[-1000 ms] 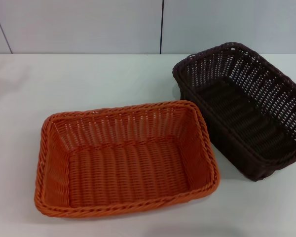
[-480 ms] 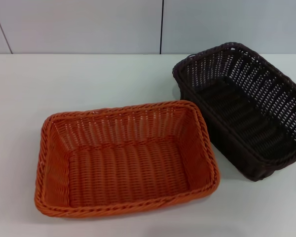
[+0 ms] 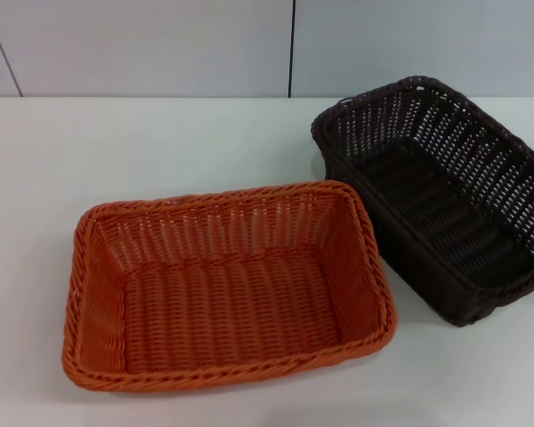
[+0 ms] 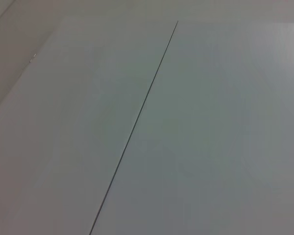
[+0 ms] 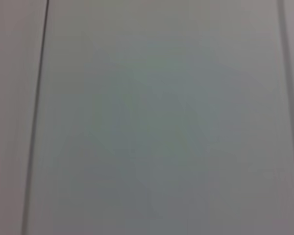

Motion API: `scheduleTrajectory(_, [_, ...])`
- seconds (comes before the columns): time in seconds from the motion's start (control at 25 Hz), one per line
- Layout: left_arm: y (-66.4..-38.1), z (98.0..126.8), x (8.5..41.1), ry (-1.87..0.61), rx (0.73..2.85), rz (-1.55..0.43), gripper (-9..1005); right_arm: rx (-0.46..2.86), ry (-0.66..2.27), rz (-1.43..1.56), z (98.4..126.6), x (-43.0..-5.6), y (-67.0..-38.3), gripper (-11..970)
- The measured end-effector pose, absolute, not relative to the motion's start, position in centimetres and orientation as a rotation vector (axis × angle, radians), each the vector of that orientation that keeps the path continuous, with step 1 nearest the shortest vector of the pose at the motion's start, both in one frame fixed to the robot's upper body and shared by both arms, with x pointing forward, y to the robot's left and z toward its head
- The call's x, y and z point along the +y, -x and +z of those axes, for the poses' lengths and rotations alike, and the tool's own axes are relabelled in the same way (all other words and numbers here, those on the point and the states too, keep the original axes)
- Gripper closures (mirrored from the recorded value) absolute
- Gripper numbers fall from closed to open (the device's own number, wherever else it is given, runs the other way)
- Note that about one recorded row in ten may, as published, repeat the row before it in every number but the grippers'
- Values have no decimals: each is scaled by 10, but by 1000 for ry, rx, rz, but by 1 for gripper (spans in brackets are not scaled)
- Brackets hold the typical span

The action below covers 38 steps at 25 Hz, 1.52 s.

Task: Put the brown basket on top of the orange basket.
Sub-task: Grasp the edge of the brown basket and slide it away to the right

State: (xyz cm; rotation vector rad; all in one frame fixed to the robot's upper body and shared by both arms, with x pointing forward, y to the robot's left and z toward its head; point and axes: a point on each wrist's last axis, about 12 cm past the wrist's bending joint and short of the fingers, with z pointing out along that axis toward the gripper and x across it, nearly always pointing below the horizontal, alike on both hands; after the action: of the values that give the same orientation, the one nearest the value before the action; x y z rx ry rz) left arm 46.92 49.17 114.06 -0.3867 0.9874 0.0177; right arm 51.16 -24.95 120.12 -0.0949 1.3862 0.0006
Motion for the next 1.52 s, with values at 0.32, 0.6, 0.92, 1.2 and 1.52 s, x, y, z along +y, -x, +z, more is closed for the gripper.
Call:
scheduleTrajectory(0.32, [-474, 1141, 489, 380, 991, 1, 199, 1620, 480, -31, 1216, -238, -523, 288])
scheduleTrajectory(0.6, [-474, 1139, 488, 383, 995, -5, 199, 1664, 911, -164, 1234, -225, -511, 291])
scheduleTrajectory(0.92, [-472, 1140, 487, 373, 987, -8, 199, 1742, 1411, -210, 1227, -200, -513, 294])
scheduleTrajectory(1.2, [-479, 1132, 480, 416, 985, -45, 199, 1692, 1657, -349, 1241, -207, -518, 298])
scheduleTrajectory(1.52, [-491, 1128, 472, 445, 989, -79, 199, 1658, 1799, -533, 1252, -230, -528, 306])
